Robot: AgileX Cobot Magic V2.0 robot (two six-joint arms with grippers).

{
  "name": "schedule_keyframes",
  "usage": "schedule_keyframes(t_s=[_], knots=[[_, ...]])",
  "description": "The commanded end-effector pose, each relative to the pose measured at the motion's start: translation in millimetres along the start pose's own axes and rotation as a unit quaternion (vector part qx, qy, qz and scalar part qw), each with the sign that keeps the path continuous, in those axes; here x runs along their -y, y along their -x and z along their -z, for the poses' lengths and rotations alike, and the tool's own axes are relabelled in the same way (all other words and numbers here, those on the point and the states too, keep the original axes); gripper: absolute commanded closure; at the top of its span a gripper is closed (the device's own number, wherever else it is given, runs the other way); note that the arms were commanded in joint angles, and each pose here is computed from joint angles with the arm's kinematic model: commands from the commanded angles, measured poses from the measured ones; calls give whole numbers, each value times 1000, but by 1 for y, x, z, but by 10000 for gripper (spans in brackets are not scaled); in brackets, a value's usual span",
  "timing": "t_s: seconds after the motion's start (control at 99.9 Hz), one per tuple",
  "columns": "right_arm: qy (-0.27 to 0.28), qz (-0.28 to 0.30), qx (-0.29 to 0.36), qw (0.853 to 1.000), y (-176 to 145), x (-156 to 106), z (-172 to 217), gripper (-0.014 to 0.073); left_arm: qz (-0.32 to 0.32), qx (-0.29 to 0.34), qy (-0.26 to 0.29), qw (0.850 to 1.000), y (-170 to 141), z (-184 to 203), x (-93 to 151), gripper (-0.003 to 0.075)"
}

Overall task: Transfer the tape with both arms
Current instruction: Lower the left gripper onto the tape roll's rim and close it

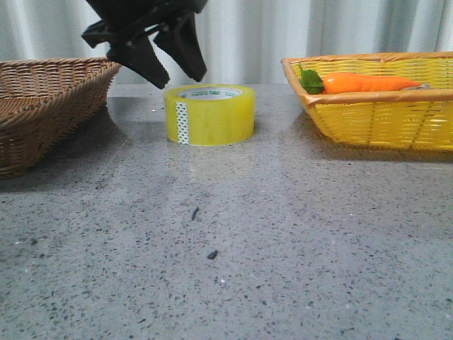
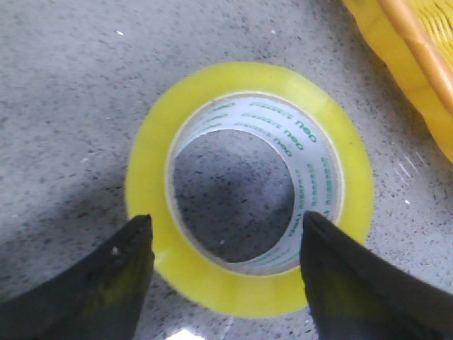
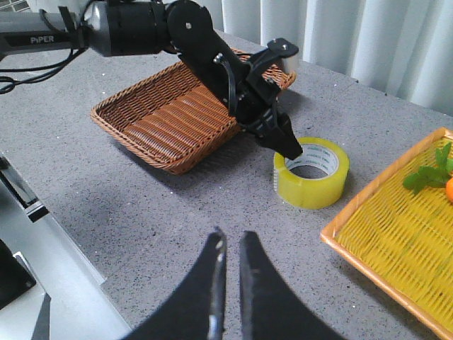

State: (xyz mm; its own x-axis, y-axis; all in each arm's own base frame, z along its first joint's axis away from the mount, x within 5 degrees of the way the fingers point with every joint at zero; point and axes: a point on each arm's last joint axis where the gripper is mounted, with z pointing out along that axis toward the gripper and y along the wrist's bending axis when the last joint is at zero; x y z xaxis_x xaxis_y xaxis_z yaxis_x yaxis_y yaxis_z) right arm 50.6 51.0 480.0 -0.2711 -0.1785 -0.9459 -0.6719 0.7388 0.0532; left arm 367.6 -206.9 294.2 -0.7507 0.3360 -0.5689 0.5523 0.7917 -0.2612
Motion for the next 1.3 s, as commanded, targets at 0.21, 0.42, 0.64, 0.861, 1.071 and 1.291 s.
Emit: schedule_keyframes(t_s=[0.21, 0.42, 0.64, 0.861, 1.071, 1.291], knots=[[-6, 1, 42, 999, 11, 1, 0, 636, -5, 44, 1, 999, 13, 10, 8, 314], [-6, 1, 42, 999, 11, 1, 0, 636, -3, 34, 1, 999, 11, 2, 5, 314], [-6, 1, 43, 999, 12, 1, 1, 636, -8, 41, 10, 999, 13, 4, 4, 263], [-6, 1, 44, 999, 12, 1, 1, 636, -25, 58, 21, 998, 22, 14, 6, 162], [-6, 1, 44, 999, 12, 1, 1, 636, -30, 83, 42, 995, 35, 27, 3, 164], [-6, 1, 46, 999, 12, 1, 1, 636, -25, 78, 54, 995, 33, 25, -6, 165]])
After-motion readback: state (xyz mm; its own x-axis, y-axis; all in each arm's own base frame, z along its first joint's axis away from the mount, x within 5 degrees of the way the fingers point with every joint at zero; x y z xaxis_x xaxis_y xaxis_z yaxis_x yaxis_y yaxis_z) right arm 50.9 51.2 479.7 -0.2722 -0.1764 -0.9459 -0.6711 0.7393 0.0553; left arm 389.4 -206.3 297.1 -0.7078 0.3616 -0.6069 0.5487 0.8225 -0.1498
